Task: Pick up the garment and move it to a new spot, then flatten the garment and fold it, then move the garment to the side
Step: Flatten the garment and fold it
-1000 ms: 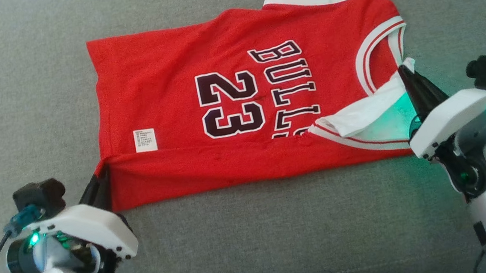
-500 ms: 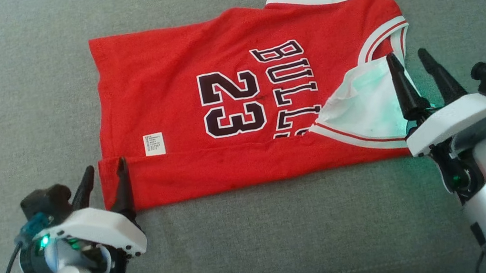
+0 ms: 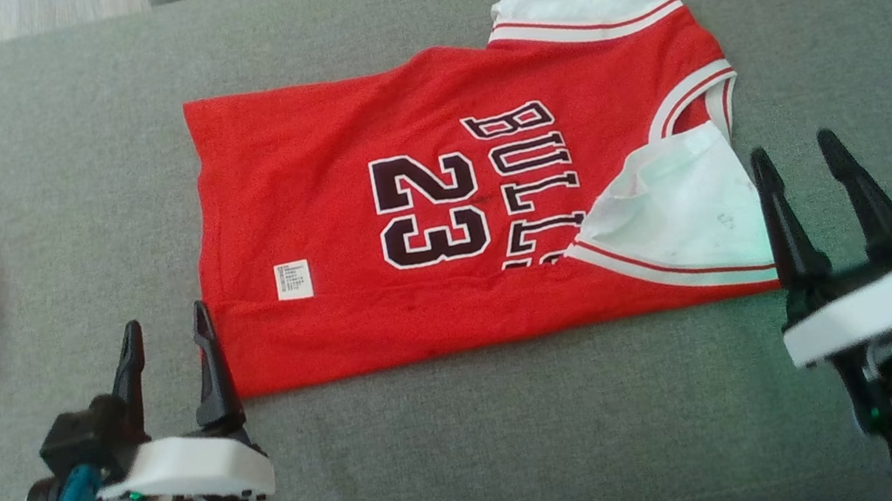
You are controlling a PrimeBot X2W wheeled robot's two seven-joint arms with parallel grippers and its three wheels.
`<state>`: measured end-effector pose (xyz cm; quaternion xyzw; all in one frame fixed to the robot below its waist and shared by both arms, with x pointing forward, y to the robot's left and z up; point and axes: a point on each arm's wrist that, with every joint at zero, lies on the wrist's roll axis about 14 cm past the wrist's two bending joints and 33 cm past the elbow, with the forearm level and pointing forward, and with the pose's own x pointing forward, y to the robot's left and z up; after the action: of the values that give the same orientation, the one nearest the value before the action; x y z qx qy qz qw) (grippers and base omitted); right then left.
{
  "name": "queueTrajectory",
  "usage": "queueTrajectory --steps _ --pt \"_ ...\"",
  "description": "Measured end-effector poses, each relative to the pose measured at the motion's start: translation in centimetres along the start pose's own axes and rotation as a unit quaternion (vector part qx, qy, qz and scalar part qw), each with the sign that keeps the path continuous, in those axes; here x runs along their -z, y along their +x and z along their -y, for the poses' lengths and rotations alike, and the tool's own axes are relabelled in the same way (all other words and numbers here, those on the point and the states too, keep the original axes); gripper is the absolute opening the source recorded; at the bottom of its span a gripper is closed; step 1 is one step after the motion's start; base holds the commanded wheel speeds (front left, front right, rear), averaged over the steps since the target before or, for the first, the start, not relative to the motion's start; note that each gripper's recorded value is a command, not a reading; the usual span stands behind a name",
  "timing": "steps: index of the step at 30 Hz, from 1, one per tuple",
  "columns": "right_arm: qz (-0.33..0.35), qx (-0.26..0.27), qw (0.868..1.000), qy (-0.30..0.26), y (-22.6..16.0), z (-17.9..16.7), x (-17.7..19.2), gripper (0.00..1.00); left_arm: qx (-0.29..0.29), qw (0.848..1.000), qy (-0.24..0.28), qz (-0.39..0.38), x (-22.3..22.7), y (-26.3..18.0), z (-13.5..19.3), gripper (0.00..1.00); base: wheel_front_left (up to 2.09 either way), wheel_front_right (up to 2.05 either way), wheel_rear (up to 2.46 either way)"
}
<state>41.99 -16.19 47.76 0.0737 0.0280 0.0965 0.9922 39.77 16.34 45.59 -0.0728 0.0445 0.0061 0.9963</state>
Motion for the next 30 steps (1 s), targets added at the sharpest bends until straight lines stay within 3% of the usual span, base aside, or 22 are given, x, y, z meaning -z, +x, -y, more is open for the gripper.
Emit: queueTrajectory --steps 14,30 --pt "0.004 0.029 1.000 -0.001 -5.0 -0.8 -0.9 1.00 0.021 1.000 0.014 0.004 0.1 -1.8 1.4 1.00 0.00 0.00 0.00" --pt "-0.013 0.043 0.999 -0.005 -5.9 -0.4 -0.6 1.00 0.021 1.000 0.023 -0.006 0.3 -2.3 1.5 1.00 0.00 0.00 0.00"
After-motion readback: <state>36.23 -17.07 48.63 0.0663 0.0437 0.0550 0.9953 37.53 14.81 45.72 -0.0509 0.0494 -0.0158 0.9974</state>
